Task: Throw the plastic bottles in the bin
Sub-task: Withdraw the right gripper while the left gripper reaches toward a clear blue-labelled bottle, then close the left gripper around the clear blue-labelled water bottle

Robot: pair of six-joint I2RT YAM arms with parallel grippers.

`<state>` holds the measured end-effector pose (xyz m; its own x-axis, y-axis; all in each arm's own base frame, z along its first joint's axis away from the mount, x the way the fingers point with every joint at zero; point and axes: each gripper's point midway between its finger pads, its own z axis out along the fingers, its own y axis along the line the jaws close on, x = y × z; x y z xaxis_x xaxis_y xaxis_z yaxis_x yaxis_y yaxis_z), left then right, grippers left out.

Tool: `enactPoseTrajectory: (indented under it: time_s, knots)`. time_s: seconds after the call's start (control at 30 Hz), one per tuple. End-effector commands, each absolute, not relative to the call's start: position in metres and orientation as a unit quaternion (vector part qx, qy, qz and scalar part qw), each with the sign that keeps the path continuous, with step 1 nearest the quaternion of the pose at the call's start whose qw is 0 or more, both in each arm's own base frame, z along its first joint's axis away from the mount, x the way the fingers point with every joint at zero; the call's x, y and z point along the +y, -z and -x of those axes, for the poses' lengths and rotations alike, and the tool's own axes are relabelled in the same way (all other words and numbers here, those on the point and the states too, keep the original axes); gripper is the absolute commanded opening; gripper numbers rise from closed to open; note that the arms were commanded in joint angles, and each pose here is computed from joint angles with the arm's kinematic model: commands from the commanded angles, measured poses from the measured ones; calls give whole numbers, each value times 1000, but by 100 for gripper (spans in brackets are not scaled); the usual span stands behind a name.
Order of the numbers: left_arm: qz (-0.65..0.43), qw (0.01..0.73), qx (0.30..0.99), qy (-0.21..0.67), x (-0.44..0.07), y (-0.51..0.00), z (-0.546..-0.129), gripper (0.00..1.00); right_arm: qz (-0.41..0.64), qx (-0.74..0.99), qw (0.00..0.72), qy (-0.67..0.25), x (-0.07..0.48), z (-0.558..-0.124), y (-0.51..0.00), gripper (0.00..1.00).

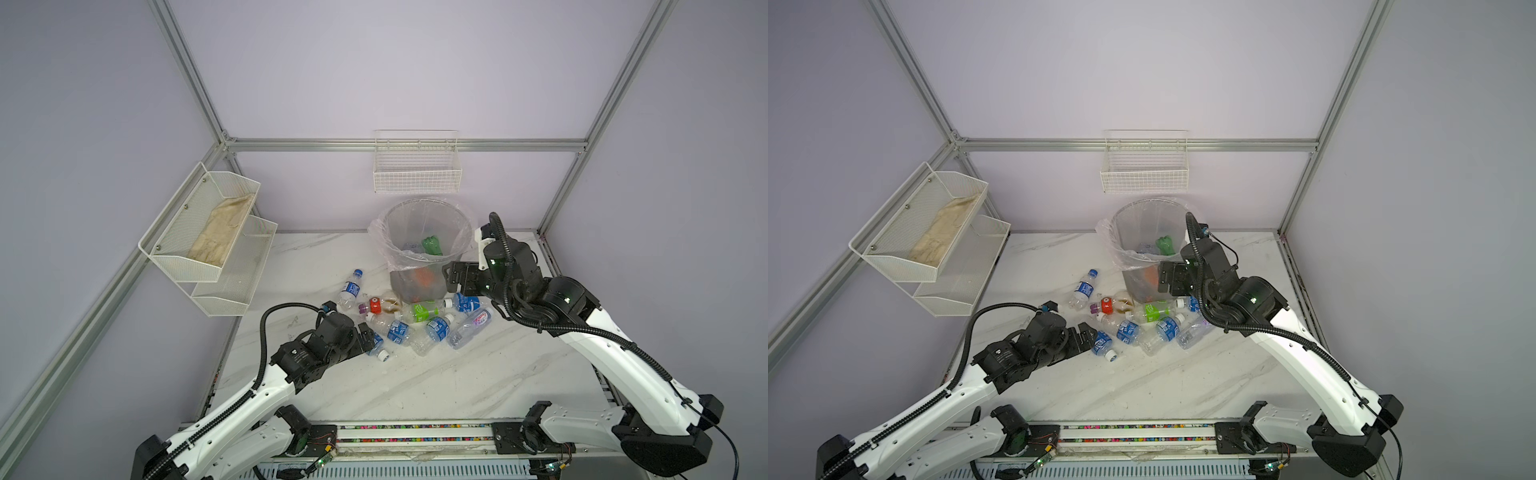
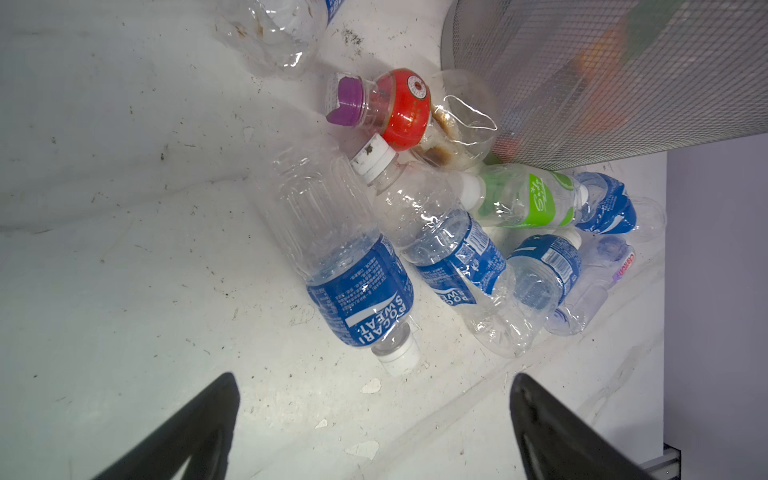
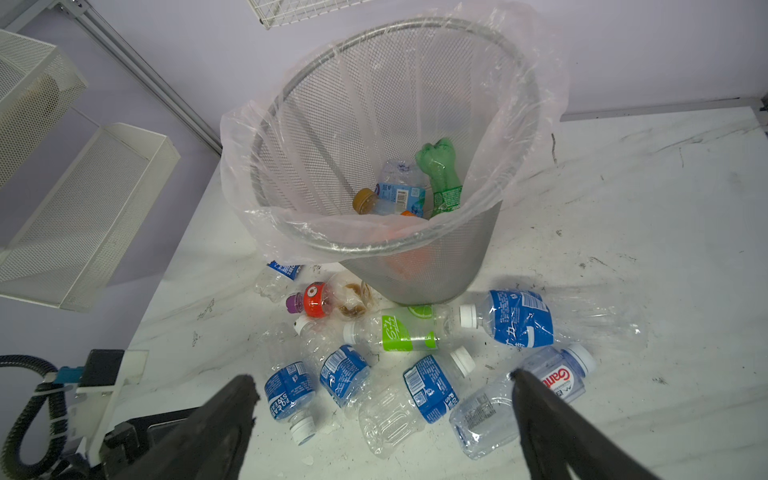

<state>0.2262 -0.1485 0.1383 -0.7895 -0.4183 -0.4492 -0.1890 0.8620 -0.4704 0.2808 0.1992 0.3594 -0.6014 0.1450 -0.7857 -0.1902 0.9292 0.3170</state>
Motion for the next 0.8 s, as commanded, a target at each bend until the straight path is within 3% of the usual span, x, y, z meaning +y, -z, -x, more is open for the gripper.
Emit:
enactPoseTrajectory:
  time_s: [0.0,0.77]
  knots:
    - [183,280,921,197,-151,-129,-238,100,-5,865,459,-203,192,-276,-371,98]
    - [237,231,933,143,-168,-78,-281,100,-32,860,467,-202,171,-263,-369,98]
